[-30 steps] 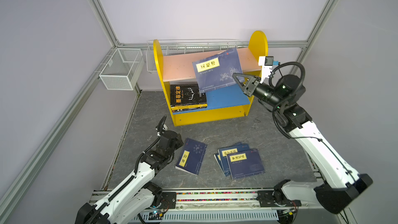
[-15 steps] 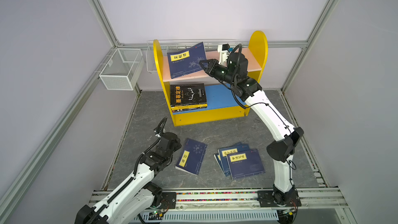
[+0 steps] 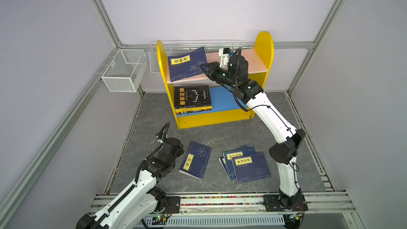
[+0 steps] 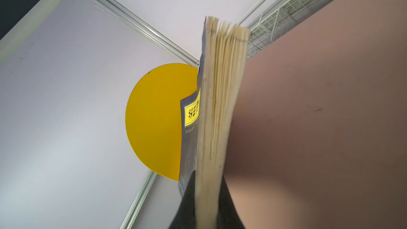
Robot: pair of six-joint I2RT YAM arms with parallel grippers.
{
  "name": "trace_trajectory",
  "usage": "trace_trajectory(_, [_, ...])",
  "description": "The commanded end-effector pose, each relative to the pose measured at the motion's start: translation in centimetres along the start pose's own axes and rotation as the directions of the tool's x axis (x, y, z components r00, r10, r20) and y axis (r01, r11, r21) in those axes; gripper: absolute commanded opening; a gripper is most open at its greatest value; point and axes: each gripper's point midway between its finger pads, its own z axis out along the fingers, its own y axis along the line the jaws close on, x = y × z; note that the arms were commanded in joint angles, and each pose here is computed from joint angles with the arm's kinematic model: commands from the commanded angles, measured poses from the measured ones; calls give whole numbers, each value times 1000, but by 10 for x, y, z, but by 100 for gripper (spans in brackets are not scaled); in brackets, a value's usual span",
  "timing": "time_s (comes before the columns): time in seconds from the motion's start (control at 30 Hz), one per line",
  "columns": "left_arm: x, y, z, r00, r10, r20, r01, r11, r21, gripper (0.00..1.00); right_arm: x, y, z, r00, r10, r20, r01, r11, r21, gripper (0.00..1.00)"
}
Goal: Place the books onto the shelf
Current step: 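Raise the blue book to the pink upper shelf while the left gripper withdraws, then lay the blue book on the pink shelf and open the right gripper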
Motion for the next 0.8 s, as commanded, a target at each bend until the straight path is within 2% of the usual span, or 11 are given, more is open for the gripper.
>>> trace_trajectory(0.0, [0,6,0,1000,3,8,-3,1000,-29,43,16,-3,14,1000,17,-23,-17,1000,-4,11])
trace_trajectory(0.2, [-1,8,-2,1000,9,12,-8,999,-34,43,23,-7,22,1000,16,-19,-16,1000,5,16])
trace_trajectory(0.3, [-3,8,-3,1000,15,16,-15,999,-33,43,28,-8,24,1000,-1,-17,1,1000,20,28])
trace_trajectory(0.43, [-3,8,-4,1000,23,15,-23,999,-35,43,35,-11,22,997,-81,-8,81,993,81,48])
trace_trajectory(0.63, [-3,8,-4,1000,27,16,-26,999,-37,43,35,-18,11,981,-195,9,190,962,196,67])
trace_trajectory(0.77, [-3,7,-3,1000,26,13,-25,999,-34,43,33,-20,2,966,-260,8,249,933,260,71])
